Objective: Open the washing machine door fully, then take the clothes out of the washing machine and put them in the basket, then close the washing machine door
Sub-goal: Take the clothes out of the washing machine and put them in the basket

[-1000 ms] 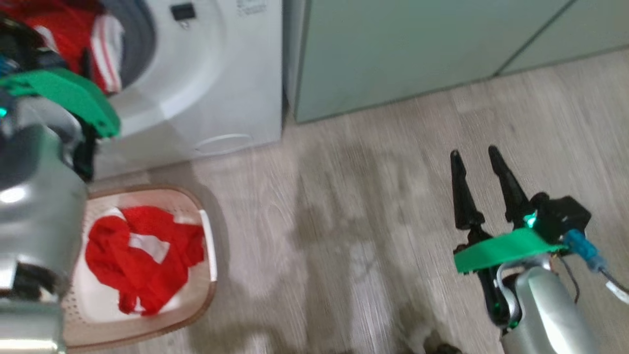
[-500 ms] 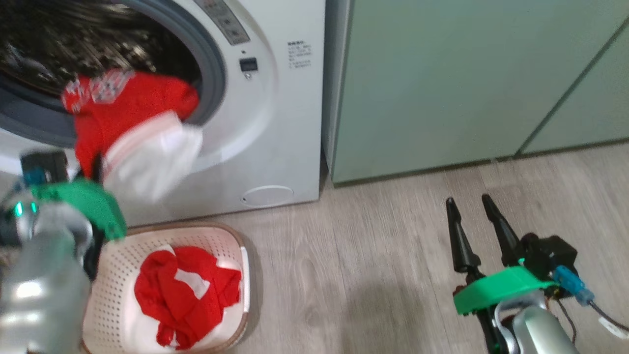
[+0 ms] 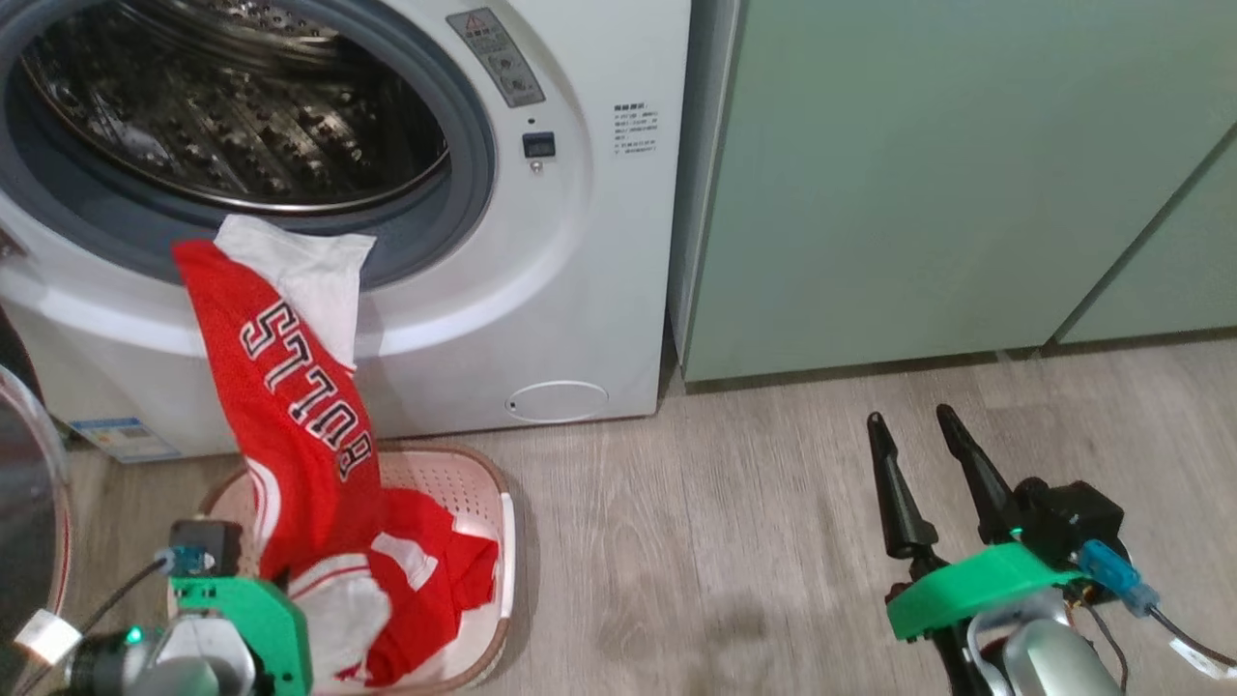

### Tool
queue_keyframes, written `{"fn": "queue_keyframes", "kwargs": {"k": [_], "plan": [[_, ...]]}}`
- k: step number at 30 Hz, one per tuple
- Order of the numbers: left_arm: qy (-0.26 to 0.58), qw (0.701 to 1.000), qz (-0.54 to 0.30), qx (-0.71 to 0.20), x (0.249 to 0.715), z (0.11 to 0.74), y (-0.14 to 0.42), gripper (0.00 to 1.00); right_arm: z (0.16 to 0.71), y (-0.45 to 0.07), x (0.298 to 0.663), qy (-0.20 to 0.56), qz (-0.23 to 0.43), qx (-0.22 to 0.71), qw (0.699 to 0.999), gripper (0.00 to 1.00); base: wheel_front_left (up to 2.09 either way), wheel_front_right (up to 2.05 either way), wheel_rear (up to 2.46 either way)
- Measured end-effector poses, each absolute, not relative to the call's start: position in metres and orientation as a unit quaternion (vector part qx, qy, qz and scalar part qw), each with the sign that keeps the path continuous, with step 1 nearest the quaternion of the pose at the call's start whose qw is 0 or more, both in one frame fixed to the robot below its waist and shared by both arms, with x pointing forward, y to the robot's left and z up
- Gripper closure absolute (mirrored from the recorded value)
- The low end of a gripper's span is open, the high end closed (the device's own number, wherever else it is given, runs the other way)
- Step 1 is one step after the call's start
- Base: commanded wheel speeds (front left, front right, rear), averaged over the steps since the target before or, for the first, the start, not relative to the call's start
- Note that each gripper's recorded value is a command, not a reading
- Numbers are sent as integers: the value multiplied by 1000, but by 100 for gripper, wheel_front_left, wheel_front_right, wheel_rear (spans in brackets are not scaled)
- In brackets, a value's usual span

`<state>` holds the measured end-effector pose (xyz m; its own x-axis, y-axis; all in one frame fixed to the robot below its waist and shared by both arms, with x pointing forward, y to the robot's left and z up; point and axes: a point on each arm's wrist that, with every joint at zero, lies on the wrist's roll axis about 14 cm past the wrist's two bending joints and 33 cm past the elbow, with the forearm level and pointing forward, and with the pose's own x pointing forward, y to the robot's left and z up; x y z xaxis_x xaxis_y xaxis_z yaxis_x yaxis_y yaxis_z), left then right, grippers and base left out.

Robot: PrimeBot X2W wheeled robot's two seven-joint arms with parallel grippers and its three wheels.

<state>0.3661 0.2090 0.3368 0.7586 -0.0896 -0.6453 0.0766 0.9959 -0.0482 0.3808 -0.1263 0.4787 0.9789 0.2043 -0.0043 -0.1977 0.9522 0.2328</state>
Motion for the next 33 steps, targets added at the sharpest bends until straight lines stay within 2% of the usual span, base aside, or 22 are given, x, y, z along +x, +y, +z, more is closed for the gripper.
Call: {"fn": "queue_keyframes", "kwargs": {"k": [7, 16, 25, 29, 33], "plan": [[422, 905, -49, -29, 347, 297, 196, 100, 473, -131, 396, 21, 100, 109, 989, 0, 0, 0, 0], [495, 866, -65, -13, 359, 264, 184, 100, 455, -146, 415, 40, 83, 96, 991, 0, 0, 0, 0], [593, 801, -86, 20, 340, 224, 178, 100, 442, -165, 431, 52, 61, 84, 993, 0, 0, 0, 0], [594, 799, -85, 17, 350, 217, 175, 100, 434, -169, 435, 59, 55, 78, 994, 0, 0, 0, 0], [572, 817, -69, 15, 378, 212, 175, 100, 425, -174, 443, 66, 50, 72, 994, 0, 0, 0, 0]]}}
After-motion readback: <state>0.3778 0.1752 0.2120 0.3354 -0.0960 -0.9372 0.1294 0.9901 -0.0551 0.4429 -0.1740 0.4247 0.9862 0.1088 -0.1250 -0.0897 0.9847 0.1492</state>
